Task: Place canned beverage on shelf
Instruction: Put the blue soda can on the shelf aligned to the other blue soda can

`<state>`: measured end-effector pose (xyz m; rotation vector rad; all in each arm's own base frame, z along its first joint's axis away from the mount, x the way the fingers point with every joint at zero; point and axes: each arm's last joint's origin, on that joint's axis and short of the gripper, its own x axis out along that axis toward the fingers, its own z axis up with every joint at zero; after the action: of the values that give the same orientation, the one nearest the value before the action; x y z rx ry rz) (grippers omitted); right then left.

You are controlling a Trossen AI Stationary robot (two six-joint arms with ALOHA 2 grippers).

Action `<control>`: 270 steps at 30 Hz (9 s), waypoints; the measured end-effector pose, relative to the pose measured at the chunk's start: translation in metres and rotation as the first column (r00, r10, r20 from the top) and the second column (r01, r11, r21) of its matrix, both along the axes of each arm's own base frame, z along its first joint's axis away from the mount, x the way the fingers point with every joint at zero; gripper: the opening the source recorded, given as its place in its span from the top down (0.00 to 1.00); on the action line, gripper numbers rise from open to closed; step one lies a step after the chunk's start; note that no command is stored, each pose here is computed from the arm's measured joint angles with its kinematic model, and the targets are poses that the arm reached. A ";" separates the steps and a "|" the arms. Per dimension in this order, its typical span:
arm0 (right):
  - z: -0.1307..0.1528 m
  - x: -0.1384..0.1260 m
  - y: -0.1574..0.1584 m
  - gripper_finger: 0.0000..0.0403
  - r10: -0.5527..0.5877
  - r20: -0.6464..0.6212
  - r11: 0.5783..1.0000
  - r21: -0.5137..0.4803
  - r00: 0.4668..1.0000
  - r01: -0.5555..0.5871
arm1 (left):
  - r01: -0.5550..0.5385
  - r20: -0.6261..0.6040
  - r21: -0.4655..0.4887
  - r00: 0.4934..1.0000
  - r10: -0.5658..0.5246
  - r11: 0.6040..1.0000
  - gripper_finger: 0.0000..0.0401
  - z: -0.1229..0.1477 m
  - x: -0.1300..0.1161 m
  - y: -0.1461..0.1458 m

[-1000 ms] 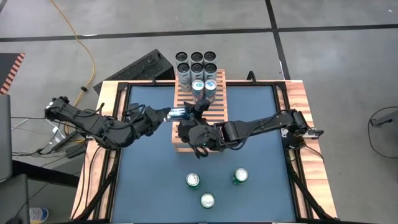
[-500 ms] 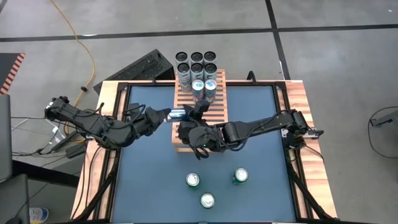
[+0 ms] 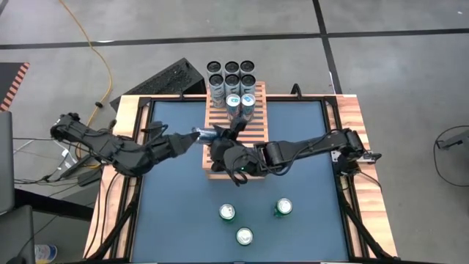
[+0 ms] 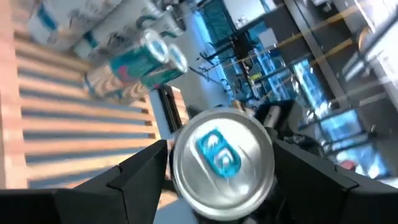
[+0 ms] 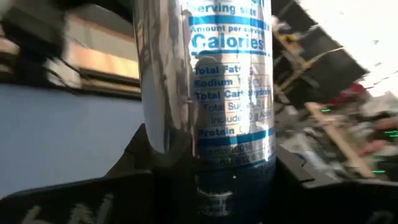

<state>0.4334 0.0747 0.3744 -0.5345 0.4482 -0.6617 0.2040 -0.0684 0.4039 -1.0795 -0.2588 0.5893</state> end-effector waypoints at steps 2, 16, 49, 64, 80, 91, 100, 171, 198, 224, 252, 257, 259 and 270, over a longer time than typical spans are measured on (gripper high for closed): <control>0.001 -0.001 -0.002 0.61 0.026 0.022 0.998 0.058 0.999 -0.027 | 0.010 -0.039 0.081 0.999 -0.007 0.997 0.33 0.005 -0.005 0.003; 0.022 -0.003 -0.021 0.60 0.294 0.235 0.863 0.351 0.927 -0.362 | 0.202 -0.186 0.456 0.974 -0.129 0.867 0.33 0.033 -0.047 0.019; 0.066 0.005 -0.053 0.58 0.503 0.653 0.605 0.201 0.566 -0.770 | 0.261 -0.191 0.885 0.959 -0.211 0.386 0.32 0.058 -0.096 0.036; 0.067 0.005 -0.046 0.58 0.521 0.664 0.568 0.198 0.536 -0.799 | 0.290 -0.170 0.864 0.938 -0.303 0.411 0.32 0.053 -0.076 0.042; 0.064 0.005 -0.042 0.58 0.535 0.652 0.542 0.222 0.537 -0.810 | 0.289 -0.117 0.888 0.894 -0.433 0.358 0.32 0.056 -0.058 0.044; 0.063 0.005 -0.039 0.58 0.573 0.648 0.480 0.232 0.502 -0.846 | 0.359 -0.168 0.873 0.858 -0.486 0.331 0.32 0.048 -0.035 0.038; 0.061 0.005 -0.037 0.58 0.594 0.646 0.403 0.276 0.479 -0.873 | 0.351 -0.155 0.882 0.845 -0.511 0.314 0.32 0.049 -0.035 0.037; 0.056 0.003 -0.031 0.52 0.648 0.652 0.178 0.372 0.393 -0.911 | 0.394 -0.122 0.874 0.746 -0.655 0.286 0.34 0.043 -0.003 0.027; 0.053 0.003 -0.031 0.45 0.646 0.639 0.186 0.398 0.417 -0.898 | 0.390 -0.141 0.881 0.755 -0.640 0.266 0.42 0.041 0.002 0.026; 0.053 -0.040 -0.050 0.31 0.595 0.387 0.336 0.676 0.704 -0.655 | 0.370 -0.180 0.871 0.854 -0.488 0.325 0.40 0.046 -0.032 0.043; 0.152 -0.224 -0.032 0.31 0.382 0.416 0.644 0.521 0.825 -0.560 | 0.570 -0.560 0.666 0.808 -0.182 0.481 0.40 -0.017 0.026 0.157; 0.147 -0.217 -0.026 0.31 0.401 0.389 0.638 0.530 0.829 -0.558 | 0.581 -0.570 0.693 0.804 -0.170 0.426 0.40 -0.020 0.028 0.175; 0.147 -0.217 -0.024 0.31 0.407 0.393 0.629 0.533 0.824 -0.565 | 0.576 -0.558 0.705 0.811 -0.178 0.414 0.40 -0.019 0.025 0.181; 0.148 -0.220 -0.016 0.31 0.409 0.404 0.610 0.546 0.818 -0.574 | 0.527 -0.457 0.732 0.850 -0.262 0.432 0.40 -0.050 0.019 0.201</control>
<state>0.2136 0.0583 0.5220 0.1111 0.2478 0.0107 0.2230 0.1323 0.3541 -0.0512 -0.0032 0.1020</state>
